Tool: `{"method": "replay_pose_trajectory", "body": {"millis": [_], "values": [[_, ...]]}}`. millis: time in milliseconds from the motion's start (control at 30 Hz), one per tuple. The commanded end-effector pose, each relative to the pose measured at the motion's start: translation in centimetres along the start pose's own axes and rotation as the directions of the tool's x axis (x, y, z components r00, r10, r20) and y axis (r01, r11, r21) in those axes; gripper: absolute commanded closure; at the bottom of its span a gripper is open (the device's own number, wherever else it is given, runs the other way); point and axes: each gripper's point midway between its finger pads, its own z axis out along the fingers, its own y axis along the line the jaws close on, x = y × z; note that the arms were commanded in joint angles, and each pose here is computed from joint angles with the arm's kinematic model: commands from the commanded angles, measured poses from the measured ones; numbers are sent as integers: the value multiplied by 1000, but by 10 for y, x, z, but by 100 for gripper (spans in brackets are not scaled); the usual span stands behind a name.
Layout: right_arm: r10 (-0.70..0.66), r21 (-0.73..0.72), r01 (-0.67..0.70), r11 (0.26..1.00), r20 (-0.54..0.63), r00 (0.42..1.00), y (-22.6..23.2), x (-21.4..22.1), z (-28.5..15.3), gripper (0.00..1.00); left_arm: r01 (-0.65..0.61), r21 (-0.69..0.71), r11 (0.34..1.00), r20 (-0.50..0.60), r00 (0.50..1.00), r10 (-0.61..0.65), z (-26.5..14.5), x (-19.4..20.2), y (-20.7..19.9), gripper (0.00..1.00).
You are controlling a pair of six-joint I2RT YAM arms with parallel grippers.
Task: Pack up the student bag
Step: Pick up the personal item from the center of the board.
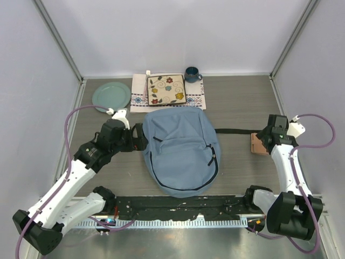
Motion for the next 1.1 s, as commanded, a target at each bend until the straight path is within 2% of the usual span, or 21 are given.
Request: {"method": "replay_pose_trajectory", "body": {"millis": [0,233,500,667,800,900,933,1067], "values": [[11,8,-11,1000,-24,1000,-8,5,14,6,-5,72,997,17,1000,4,-4,-1,-10,1],[27,44,-24,999,-60,998,-17,26,36,6,32,98,995,-52,998,-27,10,14,-16,0],[-52,-10,51,999,-210,976,3,56,65,5,76,141,987,-64,996,-67,13,17,-25,0],[-56,-146,16,989,-271,961,22,77,60,6,89,134,987,-67,994,-81,14,20,-23,1],[-70,-314,-41,949,-333,940,42,93,36,6,97,135,986,-69,994,-88,15,21,-24,0],[-62,-294,-26,955,-286,956,32,83,24,6,98,134,986,-73,993,-89,16,22,-24,1],[-50,-314,-32,949,-247,968,36,69,16,6,99,135,986,-73,993,-90,15,21,-24,0],[-9,-251,-22,968,-121,993,27,32,8,5,101,135,986,-66,993,-93,16,19,-25,0]]}}
